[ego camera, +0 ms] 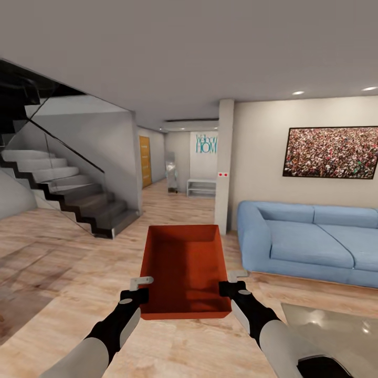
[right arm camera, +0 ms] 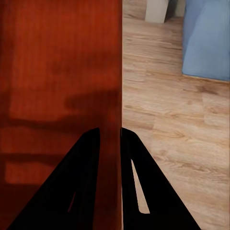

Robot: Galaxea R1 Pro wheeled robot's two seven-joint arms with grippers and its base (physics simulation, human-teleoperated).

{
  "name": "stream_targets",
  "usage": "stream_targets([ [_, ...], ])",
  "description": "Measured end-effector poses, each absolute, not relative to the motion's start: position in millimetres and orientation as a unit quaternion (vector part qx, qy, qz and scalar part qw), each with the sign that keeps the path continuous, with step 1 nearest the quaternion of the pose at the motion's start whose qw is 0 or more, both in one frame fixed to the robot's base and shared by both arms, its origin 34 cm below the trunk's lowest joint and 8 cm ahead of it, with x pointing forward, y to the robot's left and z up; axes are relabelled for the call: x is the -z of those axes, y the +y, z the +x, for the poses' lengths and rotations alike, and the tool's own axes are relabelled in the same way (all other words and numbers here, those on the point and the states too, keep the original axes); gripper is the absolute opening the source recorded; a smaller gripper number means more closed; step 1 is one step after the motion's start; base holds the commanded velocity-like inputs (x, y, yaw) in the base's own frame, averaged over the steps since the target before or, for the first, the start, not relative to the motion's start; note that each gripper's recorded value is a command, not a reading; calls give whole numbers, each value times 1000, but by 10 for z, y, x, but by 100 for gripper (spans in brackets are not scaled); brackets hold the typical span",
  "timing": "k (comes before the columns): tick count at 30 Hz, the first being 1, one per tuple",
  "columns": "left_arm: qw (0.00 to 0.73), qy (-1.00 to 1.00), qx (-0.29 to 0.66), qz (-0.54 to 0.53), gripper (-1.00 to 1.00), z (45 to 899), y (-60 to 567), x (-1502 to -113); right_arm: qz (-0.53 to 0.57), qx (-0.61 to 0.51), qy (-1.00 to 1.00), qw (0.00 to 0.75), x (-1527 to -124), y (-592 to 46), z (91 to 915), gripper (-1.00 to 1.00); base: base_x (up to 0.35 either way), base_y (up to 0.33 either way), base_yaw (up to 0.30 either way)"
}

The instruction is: Move the two storage containers from the living room to the garage. In the garage, place one container on the floor and stack the other container on top of it (either order is fine).

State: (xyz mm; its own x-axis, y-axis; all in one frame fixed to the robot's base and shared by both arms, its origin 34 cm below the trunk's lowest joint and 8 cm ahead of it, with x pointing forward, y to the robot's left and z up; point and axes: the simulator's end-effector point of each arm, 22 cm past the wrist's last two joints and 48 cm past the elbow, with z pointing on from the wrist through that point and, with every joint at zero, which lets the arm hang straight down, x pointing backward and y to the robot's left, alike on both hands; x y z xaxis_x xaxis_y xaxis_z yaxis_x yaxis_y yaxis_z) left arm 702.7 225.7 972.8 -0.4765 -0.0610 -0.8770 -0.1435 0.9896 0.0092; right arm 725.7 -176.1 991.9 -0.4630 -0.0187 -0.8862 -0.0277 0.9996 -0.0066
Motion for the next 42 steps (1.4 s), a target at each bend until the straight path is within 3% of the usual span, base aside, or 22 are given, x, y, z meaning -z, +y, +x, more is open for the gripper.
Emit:
stream_targets([
  [12,509,857,-41,-59,-100,7031,2253,-9741,-13,-5,854,520,-9926,-1765,7261,-100,322,0,201],
  [42,508,858,-40,-60,-100,7024,2250,-9723,-14,-4,855,518,-9917,-1768,7256,-100,323,0,5],
])
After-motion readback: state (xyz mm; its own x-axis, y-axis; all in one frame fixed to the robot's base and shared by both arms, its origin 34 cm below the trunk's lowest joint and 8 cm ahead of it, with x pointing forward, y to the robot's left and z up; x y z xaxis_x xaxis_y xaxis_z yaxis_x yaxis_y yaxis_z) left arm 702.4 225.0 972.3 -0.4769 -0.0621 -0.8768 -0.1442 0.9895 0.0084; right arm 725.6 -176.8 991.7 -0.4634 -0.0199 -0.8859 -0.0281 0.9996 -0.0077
